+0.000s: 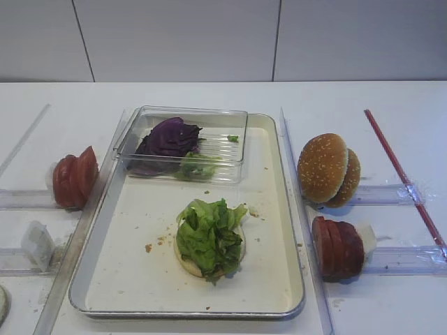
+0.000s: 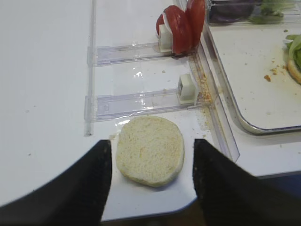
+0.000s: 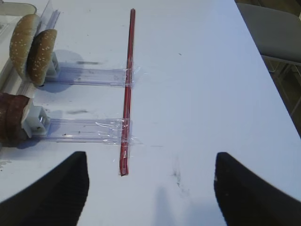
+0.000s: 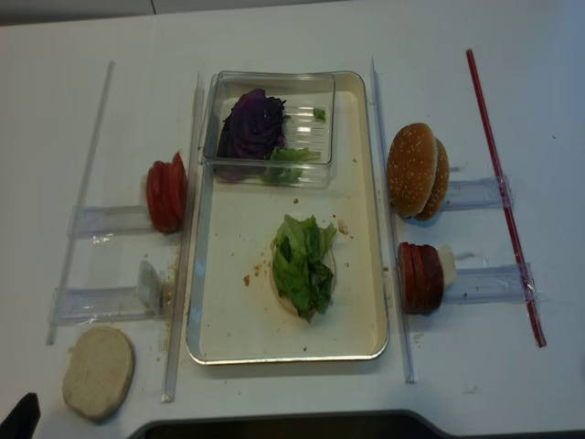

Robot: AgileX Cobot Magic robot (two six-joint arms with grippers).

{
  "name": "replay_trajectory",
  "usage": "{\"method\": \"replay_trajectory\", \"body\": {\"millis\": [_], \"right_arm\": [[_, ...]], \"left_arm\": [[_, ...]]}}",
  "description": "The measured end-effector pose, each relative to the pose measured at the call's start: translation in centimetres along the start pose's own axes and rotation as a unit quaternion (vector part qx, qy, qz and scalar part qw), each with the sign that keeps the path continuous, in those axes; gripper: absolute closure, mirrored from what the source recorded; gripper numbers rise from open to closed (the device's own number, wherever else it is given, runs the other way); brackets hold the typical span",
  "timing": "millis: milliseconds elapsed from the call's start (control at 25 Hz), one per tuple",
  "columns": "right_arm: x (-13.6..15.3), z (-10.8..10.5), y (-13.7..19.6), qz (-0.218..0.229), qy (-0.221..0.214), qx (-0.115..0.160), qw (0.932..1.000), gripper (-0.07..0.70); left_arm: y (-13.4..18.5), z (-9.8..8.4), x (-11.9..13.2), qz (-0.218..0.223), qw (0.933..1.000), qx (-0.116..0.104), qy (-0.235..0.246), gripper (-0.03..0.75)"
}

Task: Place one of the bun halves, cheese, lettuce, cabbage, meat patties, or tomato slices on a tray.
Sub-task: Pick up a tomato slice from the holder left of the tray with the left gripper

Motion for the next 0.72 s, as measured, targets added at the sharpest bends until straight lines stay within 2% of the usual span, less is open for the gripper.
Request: {"method": "replay_trajectory", "body": {"millis": [360, 520, 720], "right_arm": [[0.0, 0.0, 0.0, 0.0, 0.0, -0.001, 1.0, 0.067], [0.0, 0.0, 0.0, 0.0, 0.0, -0.002, 1.0, 0.068], [0.0, 0.0, 0.0, 0.0, 0.0, -0.002, 1.0, 0.068]], "left_arm": [[0.0, 0.0, 0.1, 0.004, 1.0, -0.003, -0.001, 0.358], [-0.3, -0.1, 1.4, 0.063, 0.9979, -0.004, -0.017, 0.358], [-3.1, -0.8, 2.5, 0.123, 0.9917, -0.011, -0.035, 0.358]]}}
Point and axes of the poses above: a point on each arm's last joint axis where the gripper is mounted, x pointing out along that axis toward the gripper, z along the wrist's bending axis when the last joint is at zero, y = z × x, the point moved 7 cm from there along x, pointing out along that axis toward the gripper, and after that the axes turned 15 degrees about -x, right-handed, at the moved point
